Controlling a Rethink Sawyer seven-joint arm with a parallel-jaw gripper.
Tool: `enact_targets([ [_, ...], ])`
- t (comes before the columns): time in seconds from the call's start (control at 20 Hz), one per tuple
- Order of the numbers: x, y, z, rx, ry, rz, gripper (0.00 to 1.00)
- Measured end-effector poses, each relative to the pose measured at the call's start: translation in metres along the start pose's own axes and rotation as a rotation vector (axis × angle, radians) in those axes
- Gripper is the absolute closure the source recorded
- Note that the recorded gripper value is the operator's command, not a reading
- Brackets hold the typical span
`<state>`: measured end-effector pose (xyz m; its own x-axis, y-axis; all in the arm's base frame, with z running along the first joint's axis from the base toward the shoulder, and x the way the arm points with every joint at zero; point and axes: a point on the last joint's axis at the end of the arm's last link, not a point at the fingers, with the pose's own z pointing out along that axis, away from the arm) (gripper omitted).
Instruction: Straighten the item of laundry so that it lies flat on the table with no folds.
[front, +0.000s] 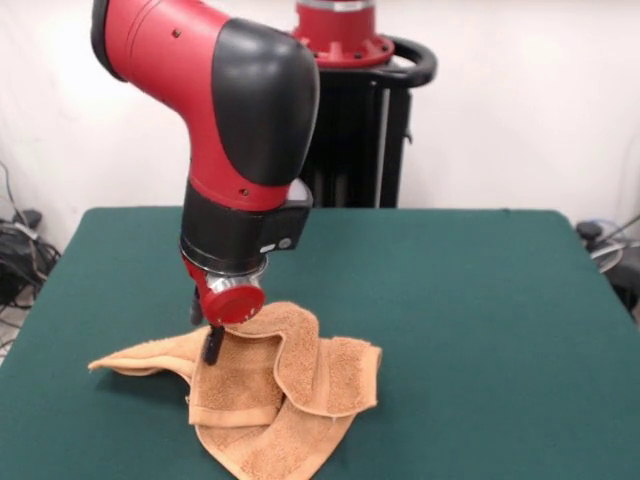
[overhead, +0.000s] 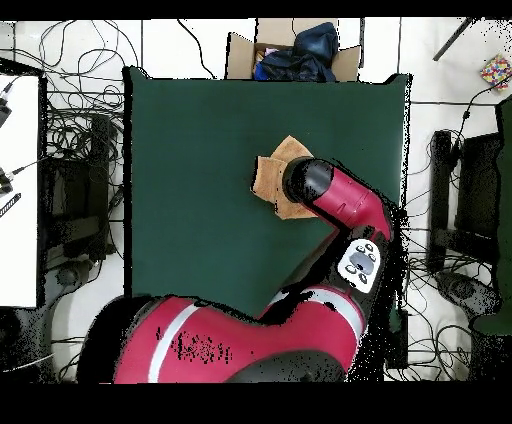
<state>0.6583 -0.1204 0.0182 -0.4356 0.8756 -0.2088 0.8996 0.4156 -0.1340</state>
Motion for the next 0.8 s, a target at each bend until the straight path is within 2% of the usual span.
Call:
enact_targets([
  [0.3, 0.007, 0.002, 0.002, -0.032, 0.049, 0.032, 0.00],
  [0.8, 0.024, 0.011, 0.008, -0.052, 0.150, 0.042, 0.00],
])
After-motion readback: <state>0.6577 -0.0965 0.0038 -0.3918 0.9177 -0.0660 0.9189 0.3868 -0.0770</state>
